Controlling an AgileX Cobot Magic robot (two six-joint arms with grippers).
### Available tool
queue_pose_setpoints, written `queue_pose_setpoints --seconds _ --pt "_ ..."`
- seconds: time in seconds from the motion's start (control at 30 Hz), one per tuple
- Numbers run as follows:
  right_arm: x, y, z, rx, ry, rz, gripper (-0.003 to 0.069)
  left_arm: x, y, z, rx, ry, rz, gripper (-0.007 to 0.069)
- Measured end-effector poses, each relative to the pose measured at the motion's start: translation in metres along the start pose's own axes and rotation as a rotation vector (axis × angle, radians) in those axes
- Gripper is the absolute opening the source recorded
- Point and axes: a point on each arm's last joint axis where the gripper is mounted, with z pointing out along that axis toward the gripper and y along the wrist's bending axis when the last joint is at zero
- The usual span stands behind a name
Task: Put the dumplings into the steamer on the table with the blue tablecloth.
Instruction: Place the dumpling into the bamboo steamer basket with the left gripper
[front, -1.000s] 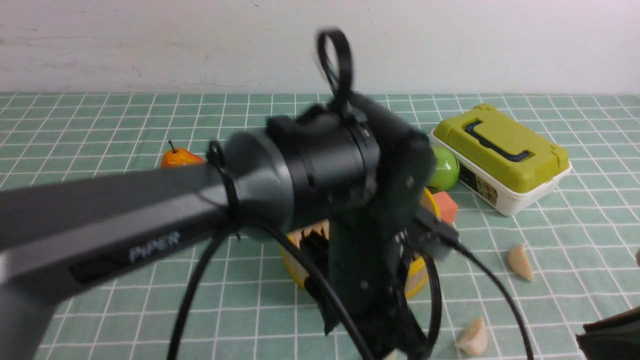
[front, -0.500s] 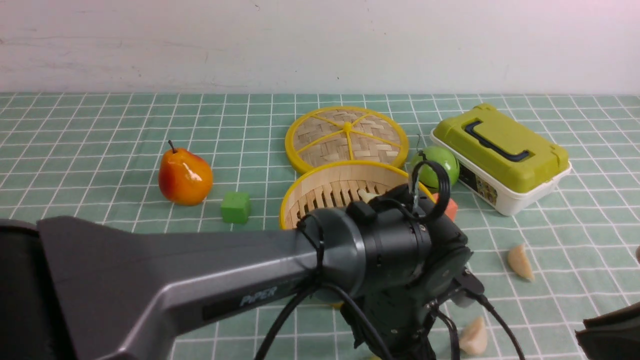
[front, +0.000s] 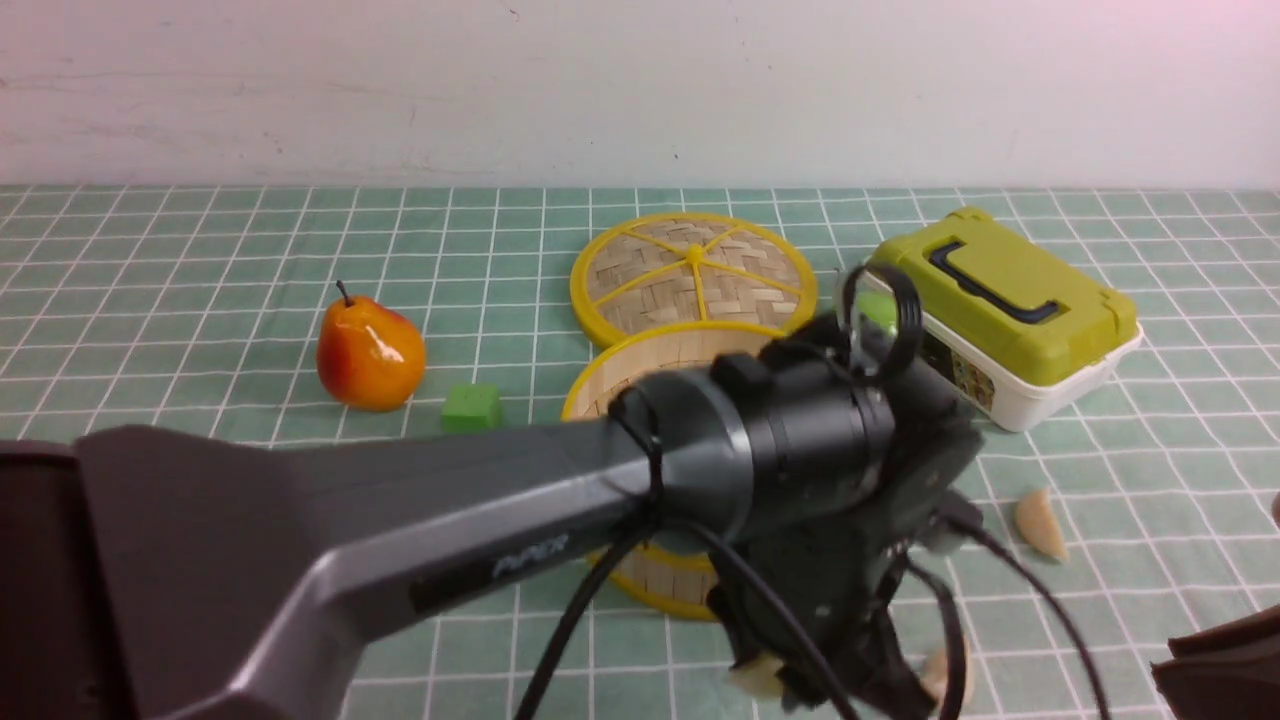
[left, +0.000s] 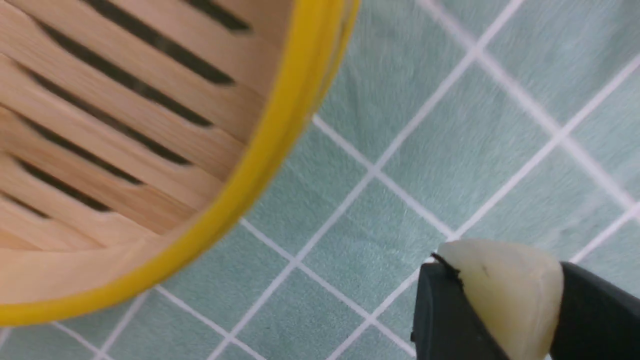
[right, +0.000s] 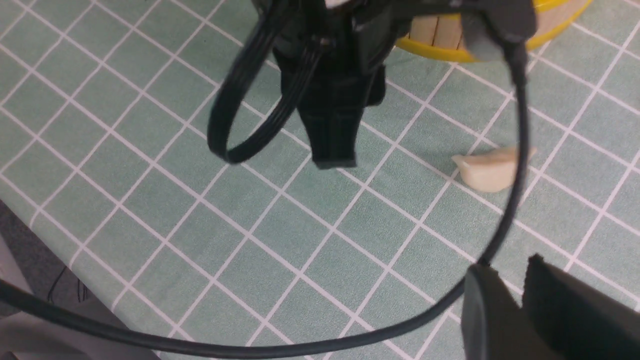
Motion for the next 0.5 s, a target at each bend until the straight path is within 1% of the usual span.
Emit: queue_pose_setpoints --seconds 0.03,0.07,0.1,0.13,0.2,0.23,0.3,0.33,0.4,0.5 --pt "0.000 0.000 0.000 0.000 -0.001 0.000 0.0115 -0.004 0.005 -0.008 0.004 -0.028 -0.015 0.0248" --pt "0.000 0.000 0.000 0.000 -0.001 0.000 0.0117 -0.016 0.018 -0.029 0.015 -0.103 -0.060 0.0248" --pt "0.000 0.000 0.000 0.000 -0.001 0.000 0.0118 -0.019 0.025 -0.034 0.019 -0.121 -0.083 0.0248" --pt "0.000 0.000 0.000 0.000 -0.001 0.000 0.0120 -0.027 0.042 -0.047 0.025 -0.173 -0.136 0.0248" --pt "0.000 0.000 0.000 0.000 -0.001 0.000 0.0122 -0.031 0.061 -0.055 0.028 -0.206 -0.187 0.0248" --pt "0.000 0.000 0.000 -0.002 -0.002 0.002 0.0124 -0.035 0.080 -0.057 0.030 -0.226 -0.240 0.0248" --pt "0.000 0.001 0.000 -0.007 -0.004 0.006 0.0125 -0.038 0.116 -0.052 0.028 -0.242 -0.345 0.0248" --pt "0.000 0.001 0.000 -0.007 -0.004 0.006 0.0126 -0.038 0.119 -0.050 0.026 -0.238 -0.357 0.0248" --pt "-0.001 0.001 0.000 -0.011 -0.006 0.008 0.0128 -0.039 0.151 -0.027 0.020 -0.223 -0.464 0.0248" --pt "-0.001 0.001 0.000 -0.013 -0.007 0.010 0.0128 -0.037 0.169 -0.003 0.015 -0.192 -0.538 0.0248"
